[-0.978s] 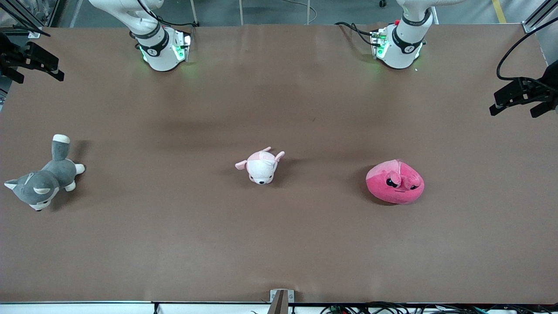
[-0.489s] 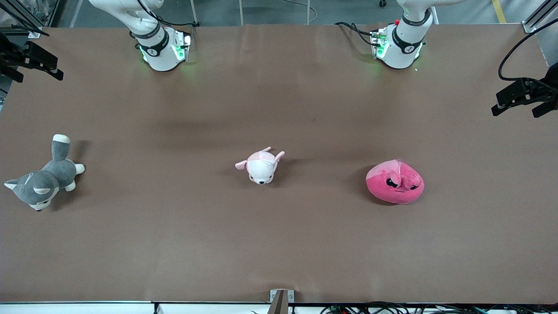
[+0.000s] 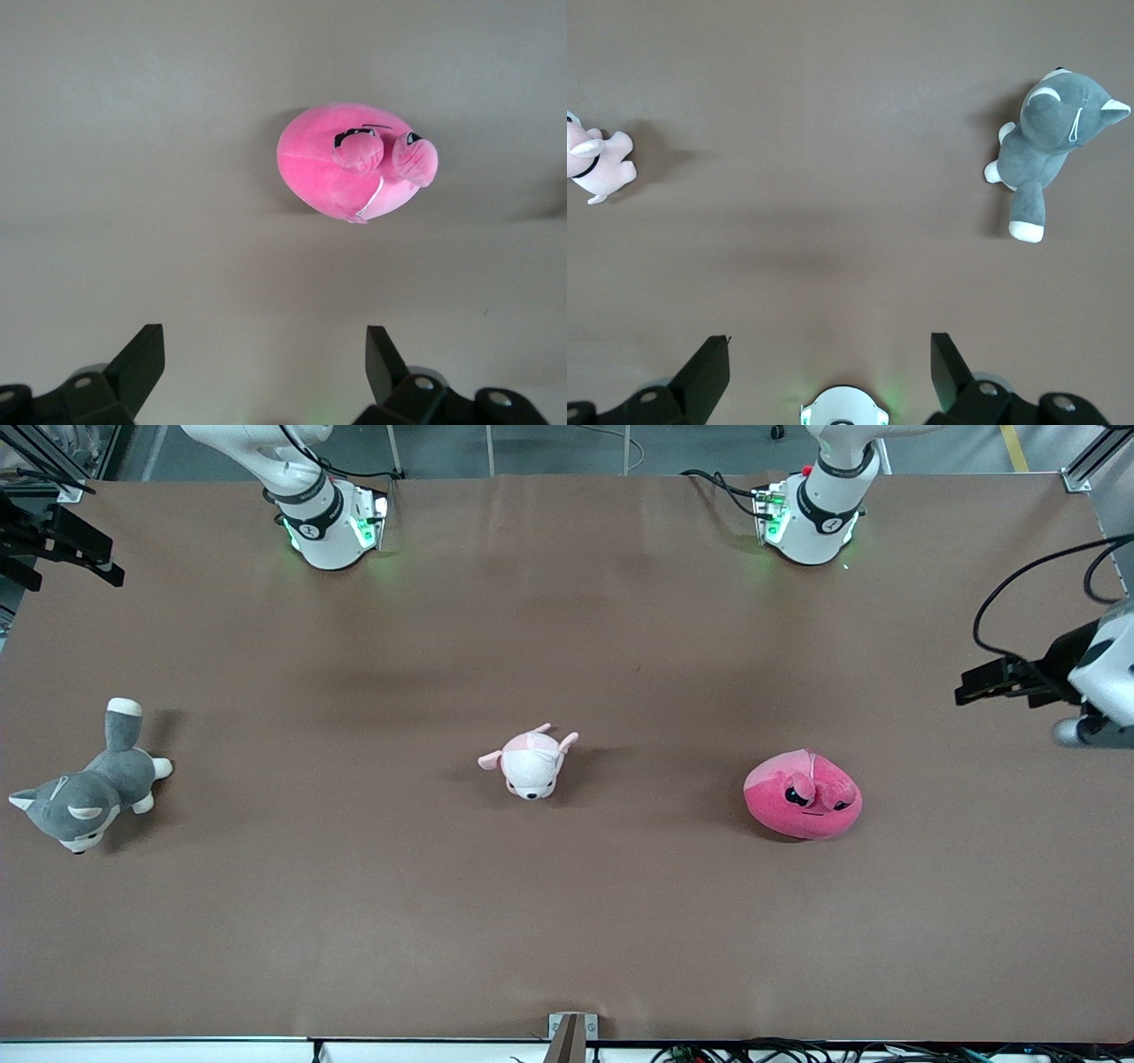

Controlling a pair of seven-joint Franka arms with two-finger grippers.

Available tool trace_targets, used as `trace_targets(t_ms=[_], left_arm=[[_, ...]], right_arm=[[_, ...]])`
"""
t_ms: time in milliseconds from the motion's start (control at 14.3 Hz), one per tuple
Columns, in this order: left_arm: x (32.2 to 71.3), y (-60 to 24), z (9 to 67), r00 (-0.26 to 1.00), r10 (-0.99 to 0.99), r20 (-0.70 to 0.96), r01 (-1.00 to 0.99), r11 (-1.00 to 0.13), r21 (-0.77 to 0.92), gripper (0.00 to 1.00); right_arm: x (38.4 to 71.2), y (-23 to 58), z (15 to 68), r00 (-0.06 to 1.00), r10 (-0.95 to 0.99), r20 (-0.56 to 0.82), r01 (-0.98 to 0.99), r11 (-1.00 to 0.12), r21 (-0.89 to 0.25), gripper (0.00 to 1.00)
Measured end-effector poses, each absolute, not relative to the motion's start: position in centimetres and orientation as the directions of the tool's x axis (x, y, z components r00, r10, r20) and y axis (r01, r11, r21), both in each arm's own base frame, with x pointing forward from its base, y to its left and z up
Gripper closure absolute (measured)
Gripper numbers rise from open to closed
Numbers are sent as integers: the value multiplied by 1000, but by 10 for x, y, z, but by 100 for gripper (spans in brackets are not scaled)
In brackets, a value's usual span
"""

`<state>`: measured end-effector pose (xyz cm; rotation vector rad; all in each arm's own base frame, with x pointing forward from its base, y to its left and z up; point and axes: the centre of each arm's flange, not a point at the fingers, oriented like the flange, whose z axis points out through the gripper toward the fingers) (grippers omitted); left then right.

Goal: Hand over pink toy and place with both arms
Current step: 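Reach the left gripper to the round pink plush and grasp it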

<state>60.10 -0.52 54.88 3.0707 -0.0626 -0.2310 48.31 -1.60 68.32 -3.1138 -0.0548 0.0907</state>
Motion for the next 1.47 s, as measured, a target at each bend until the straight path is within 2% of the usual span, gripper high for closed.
trace_targets(t_ms=[349,699,908,1048,1467], left_arm=[[609,-13,525,981,-45,-188,-33,-997,67,0],[627,-59,481,977,17,-213,27,-999,46,2],[637,-76,456,977,24,-211,34,-999,43,8],[644,-79,437,976,32,-215,42,-998,42,11],[662,-79,385,975,52,-217,62,-997,43,12]], right_arm=[[502,-21,660,996,25,-81,23,-999,-28,0],[545,-41,592,984,-9,-175,-15,-999,-30,0],[565,-57,558,979,-31,-202,-38,-999,-30,0],[567,-54,554,978,-27,-206,-34,-999,-30,0],[568,-48,561,981,-17,-195,-23,-999,-30,0]])
